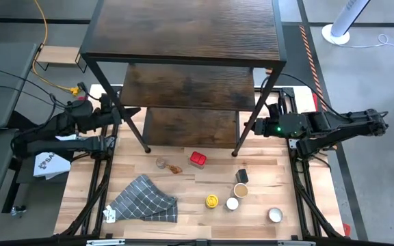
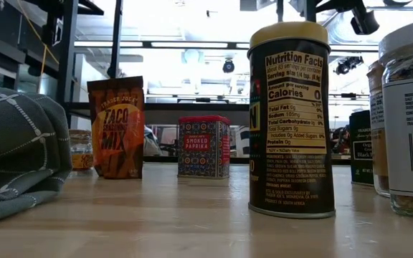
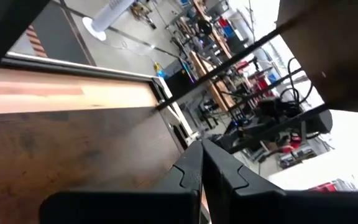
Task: Shelf spices
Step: Adjust the shelf, then put the black seasoning can on the shelf
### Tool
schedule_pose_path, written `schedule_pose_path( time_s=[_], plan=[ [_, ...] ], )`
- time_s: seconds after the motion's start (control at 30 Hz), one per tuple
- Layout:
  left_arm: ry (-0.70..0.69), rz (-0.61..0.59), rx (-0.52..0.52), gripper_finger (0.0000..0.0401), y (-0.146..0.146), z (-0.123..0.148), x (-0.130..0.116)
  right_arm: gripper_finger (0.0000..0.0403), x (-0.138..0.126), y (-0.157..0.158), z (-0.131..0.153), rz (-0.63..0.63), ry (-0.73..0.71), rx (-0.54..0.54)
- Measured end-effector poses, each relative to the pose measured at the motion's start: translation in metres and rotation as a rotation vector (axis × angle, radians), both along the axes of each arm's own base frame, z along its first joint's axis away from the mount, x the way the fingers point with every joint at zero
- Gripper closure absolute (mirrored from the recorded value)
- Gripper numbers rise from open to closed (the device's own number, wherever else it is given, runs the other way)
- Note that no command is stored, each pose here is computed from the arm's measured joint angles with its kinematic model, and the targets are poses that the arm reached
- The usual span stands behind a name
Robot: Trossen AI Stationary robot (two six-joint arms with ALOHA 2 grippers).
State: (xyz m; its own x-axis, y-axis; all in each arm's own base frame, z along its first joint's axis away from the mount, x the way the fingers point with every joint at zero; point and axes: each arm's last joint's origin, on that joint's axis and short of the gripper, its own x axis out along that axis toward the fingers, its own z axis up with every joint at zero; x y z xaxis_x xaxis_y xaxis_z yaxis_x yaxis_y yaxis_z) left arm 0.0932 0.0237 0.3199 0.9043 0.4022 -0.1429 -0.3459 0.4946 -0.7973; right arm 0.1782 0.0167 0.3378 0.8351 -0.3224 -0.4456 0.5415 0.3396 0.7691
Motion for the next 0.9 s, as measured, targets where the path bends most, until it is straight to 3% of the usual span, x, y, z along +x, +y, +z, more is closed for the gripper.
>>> schedule_pose_path(
  time_s=[0.2, 0.33, 0.6, 0.7, 0.9],
  plan=[
    [0.0, 0.018, 0.009, 0.0401, -0.004, 0.0, 0.001, 0.0403, -0.002, 0.0, -0.001, -0.001, 0.01, 0.0],
    [0.013, 0.108, 0.077, 0.0401, -0.003, 0.002, -0.005, 0.0403, -0.01, -0.002, -0.001, -0.033, 0.031, -0.014],
    [0.155, 0.186, 0.191, 0.0401, -0.004, 0.024, -0.042, 0.0403, -0.038, -0.01, 0.007, -0.12, 0.001, -0.062],
    [0.248, 0.087, 0.128, 0.0401, -0.008, 0.027, -0.057, 0.0403, -0.045, -0.011, 0.009, -0.124, -0.007, -0.063],
    [0.5, -0.219, -0.248, 0.0401, -0.021, 0.012, -0.08, 0.0403, -0.055, -0.012, 0.004, -0.085, 0.059, -0.049]
  ],
)
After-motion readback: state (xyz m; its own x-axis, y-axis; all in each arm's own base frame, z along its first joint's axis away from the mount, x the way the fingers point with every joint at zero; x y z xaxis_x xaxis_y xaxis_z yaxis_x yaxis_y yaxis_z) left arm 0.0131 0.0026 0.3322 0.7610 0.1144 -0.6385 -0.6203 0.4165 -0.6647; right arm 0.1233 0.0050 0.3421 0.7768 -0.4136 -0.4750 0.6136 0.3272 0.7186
